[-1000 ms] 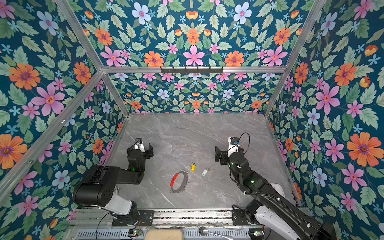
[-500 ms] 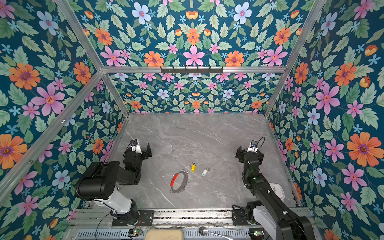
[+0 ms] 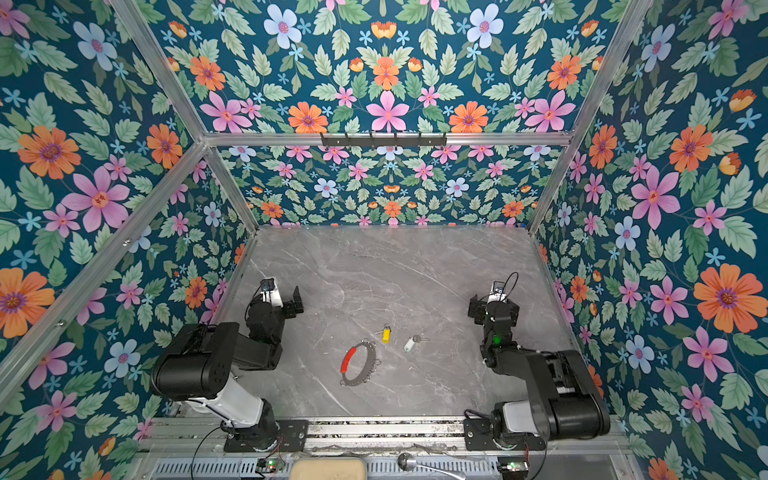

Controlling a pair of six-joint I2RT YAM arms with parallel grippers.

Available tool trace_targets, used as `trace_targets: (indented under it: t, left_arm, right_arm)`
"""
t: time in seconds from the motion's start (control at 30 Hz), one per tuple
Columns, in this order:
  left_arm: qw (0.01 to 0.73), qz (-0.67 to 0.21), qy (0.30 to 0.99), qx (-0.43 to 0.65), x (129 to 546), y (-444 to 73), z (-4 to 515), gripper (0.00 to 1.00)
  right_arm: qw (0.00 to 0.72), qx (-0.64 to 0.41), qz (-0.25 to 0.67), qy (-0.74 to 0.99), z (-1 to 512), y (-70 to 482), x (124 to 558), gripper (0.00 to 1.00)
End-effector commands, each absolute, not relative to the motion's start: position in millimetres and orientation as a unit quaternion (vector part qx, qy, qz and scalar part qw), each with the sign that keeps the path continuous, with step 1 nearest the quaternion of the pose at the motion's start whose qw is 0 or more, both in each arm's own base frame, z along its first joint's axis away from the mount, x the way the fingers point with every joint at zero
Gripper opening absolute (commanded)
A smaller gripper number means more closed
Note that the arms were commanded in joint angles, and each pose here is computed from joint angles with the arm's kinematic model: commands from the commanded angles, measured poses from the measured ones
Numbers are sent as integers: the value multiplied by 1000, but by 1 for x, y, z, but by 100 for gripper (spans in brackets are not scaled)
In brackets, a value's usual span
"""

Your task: Remove the keys from the keyring

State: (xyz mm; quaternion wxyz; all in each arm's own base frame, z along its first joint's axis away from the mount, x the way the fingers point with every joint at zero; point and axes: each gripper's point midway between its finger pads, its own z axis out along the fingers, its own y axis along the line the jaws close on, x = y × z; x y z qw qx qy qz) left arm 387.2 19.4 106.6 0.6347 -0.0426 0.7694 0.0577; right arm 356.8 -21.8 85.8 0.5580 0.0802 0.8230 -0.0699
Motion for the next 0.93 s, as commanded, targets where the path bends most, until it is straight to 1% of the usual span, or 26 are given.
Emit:
trace_targets:
  t: [0.0,0.03,0.07,0.1,0.13,0.2,0.27,0.33,0.9]
  left_arm:
    - [646,55,760,-44,389,19,114,100]
    - [646,55,760,-44,389,19,114,100]
    - [646,54,760,-44,389,19,114,100]
    - [646,55,760,-44,389,19,114,100]
    - [645,55,761,-44,389,19,113,100]
    - [646,54,760,-44,389,19,114,100]
    - [645,54,761,-44,389,19,113,100]
    - [646,54,760,-44,389,19,114,100]
    - [645,55,761,-45,389,20,114,100]
  right_arm:
    - [596,91,-52,796,103,-26,370,99]
    - [599,91,-58,794,103,-27,374,99]
    - [581,97,-50,807,97,-28,371,99]
    - [577,100,-40,810,97,-29,372,99]
    - [589,101,-36,801,100,-30,374,99]
    - [576,103,-35,810,97,-30,372,99]
    - [586,102,-37,803,100,-31,373,99]
    - [578,102,-35,809,98,-30,372,99]
    - [582,101,-37,806,99,-31,372,99]
